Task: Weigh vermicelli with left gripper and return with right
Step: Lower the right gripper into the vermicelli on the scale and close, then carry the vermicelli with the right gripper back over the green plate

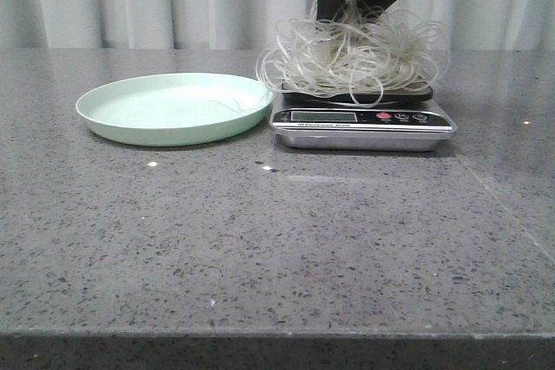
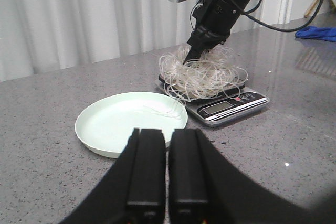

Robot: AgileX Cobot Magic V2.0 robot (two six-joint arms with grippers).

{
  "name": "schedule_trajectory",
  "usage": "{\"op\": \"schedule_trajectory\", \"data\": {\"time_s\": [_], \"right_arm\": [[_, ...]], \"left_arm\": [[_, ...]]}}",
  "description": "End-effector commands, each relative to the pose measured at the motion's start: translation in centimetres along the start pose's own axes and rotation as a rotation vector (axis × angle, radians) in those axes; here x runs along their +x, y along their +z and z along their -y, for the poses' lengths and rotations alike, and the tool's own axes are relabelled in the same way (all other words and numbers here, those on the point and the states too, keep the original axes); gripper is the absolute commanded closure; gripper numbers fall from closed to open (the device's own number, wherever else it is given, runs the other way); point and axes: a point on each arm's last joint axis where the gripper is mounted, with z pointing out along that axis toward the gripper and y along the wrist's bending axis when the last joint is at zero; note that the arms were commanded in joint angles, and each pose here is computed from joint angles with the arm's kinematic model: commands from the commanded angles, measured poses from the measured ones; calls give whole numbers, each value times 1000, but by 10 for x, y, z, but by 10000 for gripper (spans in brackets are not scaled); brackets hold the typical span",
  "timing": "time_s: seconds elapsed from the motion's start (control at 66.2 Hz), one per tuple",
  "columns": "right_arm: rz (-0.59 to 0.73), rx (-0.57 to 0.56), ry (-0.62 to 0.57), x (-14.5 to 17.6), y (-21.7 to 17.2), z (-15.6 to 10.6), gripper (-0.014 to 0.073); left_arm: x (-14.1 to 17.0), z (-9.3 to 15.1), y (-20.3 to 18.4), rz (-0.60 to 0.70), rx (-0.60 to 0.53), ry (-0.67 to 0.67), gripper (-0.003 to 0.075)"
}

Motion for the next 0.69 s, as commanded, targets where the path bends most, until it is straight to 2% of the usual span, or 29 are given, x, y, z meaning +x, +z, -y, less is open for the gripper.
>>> {"op": "schedule_trajectory", "data": {"time_s": [0.0, 0.227, 0.408, 0.544, 0.68], "right_arm": [[18, 21, -18, -9, -29, 3, 431], [179, -52, -20, -40, -80, -17, 431], [320, -126, -87, -54, -114, -55, 431], [376, -176, -130, -55, -118, -82, 431], [351, -202, -158, -54, -101, -101, 431]], "left_arm": [[-14, -1, -2, 91, -11, -15, 575], [-14, -1, -2, 89, -11, -15, 575], [-14, -1, -2, 89, -11, -15, 575], [-14, -1, -2, 89, -11, -15, 575], [-14, -1, -2, 89, -11, -15, 575]]}}
